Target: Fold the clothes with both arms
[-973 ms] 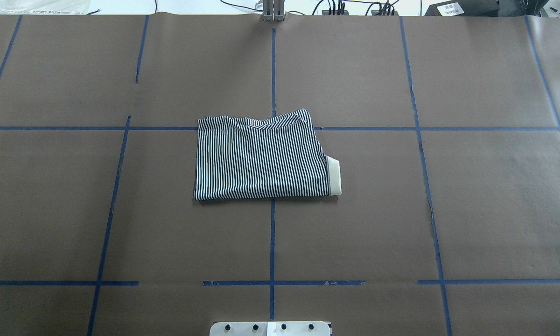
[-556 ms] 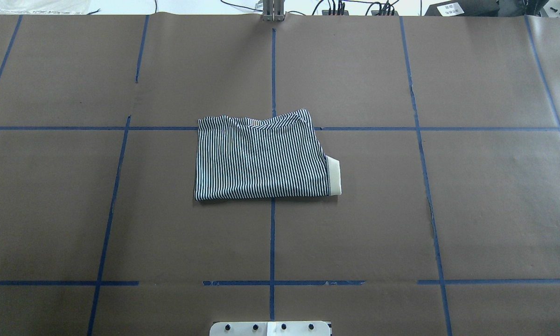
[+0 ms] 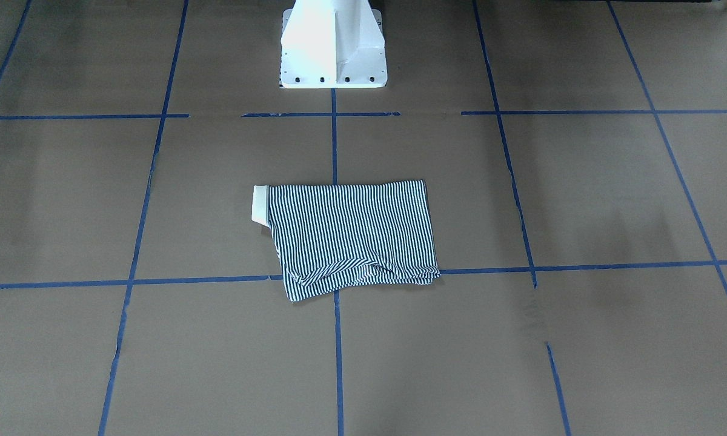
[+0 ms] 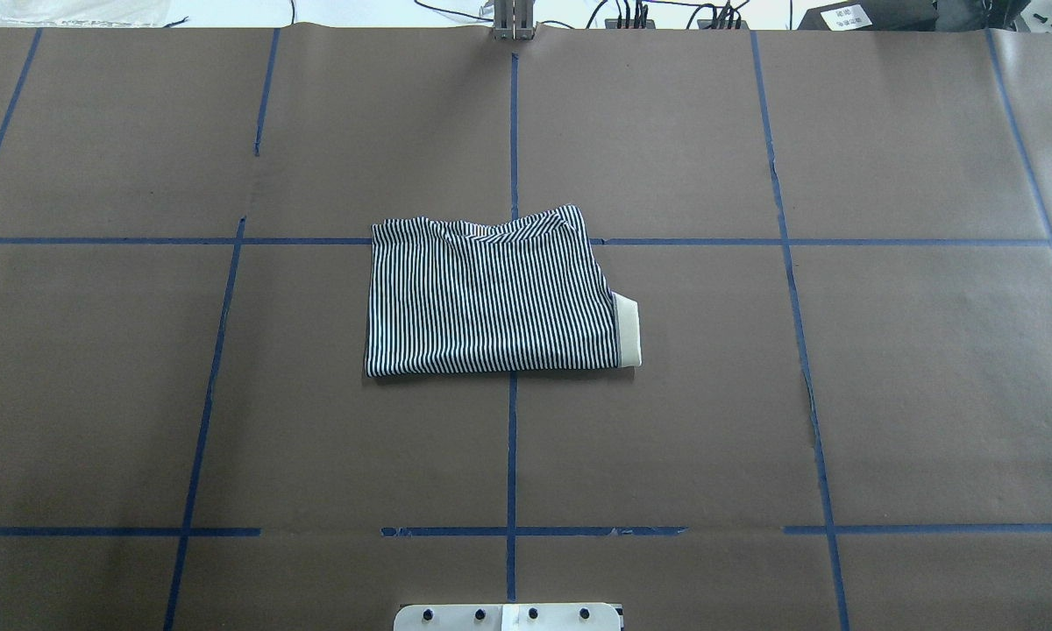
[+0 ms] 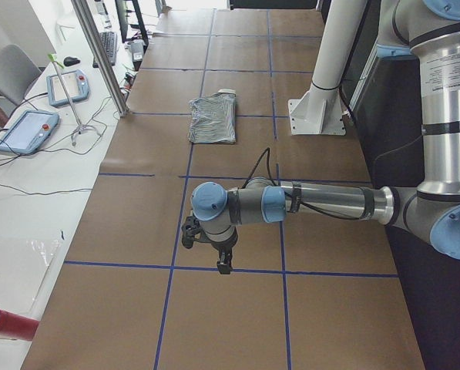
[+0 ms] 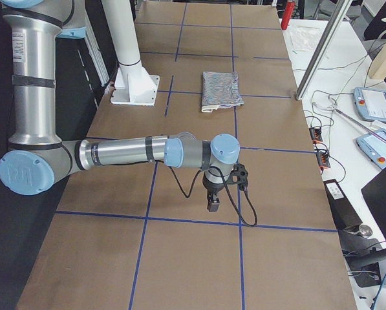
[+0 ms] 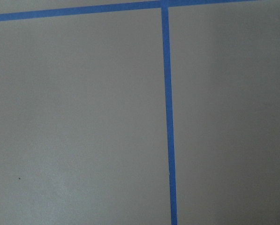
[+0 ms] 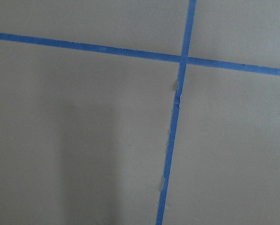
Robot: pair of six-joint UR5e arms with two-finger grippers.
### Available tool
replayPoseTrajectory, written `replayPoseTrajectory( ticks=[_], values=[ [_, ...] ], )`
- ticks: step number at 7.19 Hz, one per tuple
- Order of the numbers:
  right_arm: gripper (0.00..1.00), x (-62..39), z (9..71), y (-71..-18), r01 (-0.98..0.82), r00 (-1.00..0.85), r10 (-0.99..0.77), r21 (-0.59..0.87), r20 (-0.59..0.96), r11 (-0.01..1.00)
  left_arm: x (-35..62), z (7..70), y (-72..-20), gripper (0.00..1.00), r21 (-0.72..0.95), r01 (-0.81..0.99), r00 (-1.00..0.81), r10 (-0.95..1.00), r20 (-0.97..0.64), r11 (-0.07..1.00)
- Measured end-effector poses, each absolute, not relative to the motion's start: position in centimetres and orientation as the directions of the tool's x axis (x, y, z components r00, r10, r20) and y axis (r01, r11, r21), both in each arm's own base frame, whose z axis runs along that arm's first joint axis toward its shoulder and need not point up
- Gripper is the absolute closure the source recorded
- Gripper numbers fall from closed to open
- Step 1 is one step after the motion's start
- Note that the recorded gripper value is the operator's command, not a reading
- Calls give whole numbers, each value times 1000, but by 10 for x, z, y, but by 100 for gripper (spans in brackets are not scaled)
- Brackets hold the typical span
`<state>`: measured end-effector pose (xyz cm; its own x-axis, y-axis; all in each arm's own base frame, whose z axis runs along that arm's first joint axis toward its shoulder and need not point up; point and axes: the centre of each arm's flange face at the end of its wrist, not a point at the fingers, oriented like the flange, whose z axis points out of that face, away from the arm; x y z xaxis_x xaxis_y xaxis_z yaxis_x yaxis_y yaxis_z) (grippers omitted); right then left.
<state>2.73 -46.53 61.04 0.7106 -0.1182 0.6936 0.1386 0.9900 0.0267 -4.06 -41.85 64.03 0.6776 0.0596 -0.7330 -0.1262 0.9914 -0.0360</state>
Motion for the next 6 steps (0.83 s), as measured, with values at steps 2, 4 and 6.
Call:
replayPoseTrajectory(
  ticks=[2, 4, 6],
  values=[
    [0, 27, 610, -465, 139, 710, -119, 27, 694, 990, -40, 636, -419, 0, -25, -125, 671, 66, -738, 992],
    [0, 28, 611, -465, 140, 711, -120, 28, 693, 990, -40, 632, -423, 0, -4, -124, 669, 81, -738, 992],
    [0, 28, 612, -465, 143, 714, -123, 29, 689, 989, -41, 629, -426, 0, 21, -124, 674, 99, -732, 992]
  ],
)
